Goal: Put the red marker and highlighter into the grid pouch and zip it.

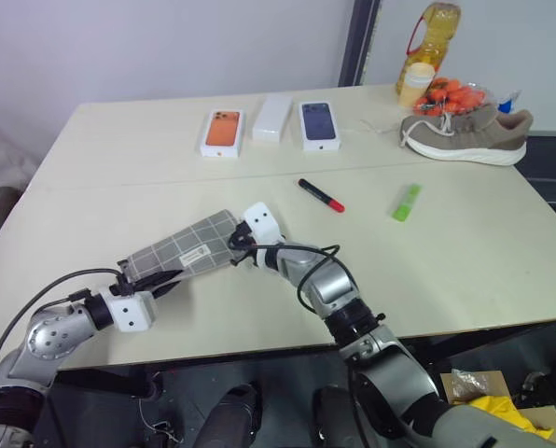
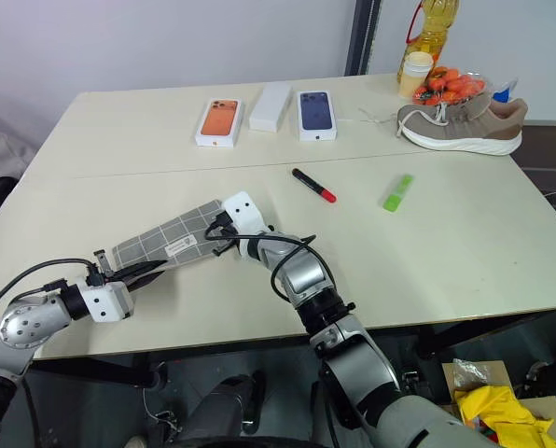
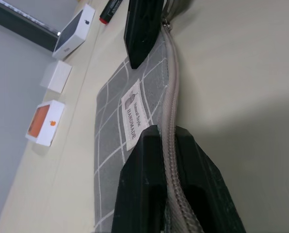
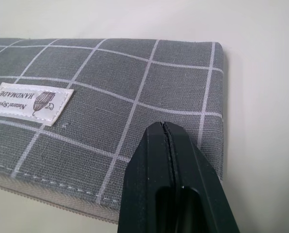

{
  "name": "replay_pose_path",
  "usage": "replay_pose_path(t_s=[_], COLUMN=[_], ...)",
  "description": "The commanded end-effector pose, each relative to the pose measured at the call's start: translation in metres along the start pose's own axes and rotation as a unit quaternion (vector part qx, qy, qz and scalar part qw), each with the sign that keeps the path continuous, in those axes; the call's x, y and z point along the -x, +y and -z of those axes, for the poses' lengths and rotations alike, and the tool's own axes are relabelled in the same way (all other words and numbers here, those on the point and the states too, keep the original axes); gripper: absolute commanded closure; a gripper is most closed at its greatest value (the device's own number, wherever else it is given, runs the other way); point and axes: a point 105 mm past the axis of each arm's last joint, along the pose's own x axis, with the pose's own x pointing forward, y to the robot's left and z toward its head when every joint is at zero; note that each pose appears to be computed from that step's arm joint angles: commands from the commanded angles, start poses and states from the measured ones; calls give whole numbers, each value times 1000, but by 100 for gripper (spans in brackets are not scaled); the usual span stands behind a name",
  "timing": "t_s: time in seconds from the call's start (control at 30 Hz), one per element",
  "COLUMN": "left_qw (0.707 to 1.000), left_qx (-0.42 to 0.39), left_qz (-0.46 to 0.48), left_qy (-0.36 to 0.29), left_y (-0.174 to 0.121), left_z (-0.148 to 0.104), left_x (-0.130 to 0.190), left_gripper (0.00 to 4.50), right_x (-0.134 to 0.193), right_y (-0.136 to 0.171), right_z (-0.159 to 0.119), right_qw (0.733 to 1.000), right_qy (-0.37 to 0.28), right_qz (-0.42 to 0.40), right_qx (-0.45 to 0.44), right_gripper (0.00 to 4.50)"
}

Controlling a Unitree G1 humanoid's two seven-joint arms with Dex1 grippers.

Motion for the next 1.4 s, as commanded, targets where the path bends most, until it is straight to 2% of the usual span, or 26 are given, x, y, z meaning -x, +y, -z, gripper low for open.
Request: replay_pose_path(t_s=[0.03, 0.17, 0.27, 0.4, 0.5, 0.7, 0.87, 1.13, 1.4], left_qw=[997, 986, 974, 965, 958, 959, 963, 967, 967], left_qx=[52, 127, 184, 213, 230, 233, 224, 214, 213], left_qz=[-53, -104, -131, -149, -170, -153, -136, -125, -123], left_qy=[0, -13, -29, -27, -34, -57, -66, -67, -67], left_y=[14, 28, 35, 36, 38, 35, 32, 30, 30], left_z=[-1, -13, -27, -34, -39, -52, -58, -59, -59], left_x=[-2, -14, -28, -41, -53, -69, -76, -78, -78], left_gripper=[445, 445, 450, 450, 450, 450, 450, 450, 450], right_x=[7, 22, 49, 76, 91, 95, 91, 98, 115], right_y=[-14, -32, -55, -76, -82, -81, -87, -103, -120], right_z=[-20, -44, -66, -73, -64, -53, -50, -43, -41], right_qw=[998, 993, 989, 989, 991, 991, 982, 949, 916], right_qy=[-45, -88, -122, -124, -99, -70, -45, 9, 45], right_qz=[29, 46, 47, 52, 44, 41, 66, 104, 137], right_qx=[17, 59, 72, 64, 74, 107, 172, 297, 374], right_gripper=[450, 450, 375, 165, 10, 4, 4, 4, 4])
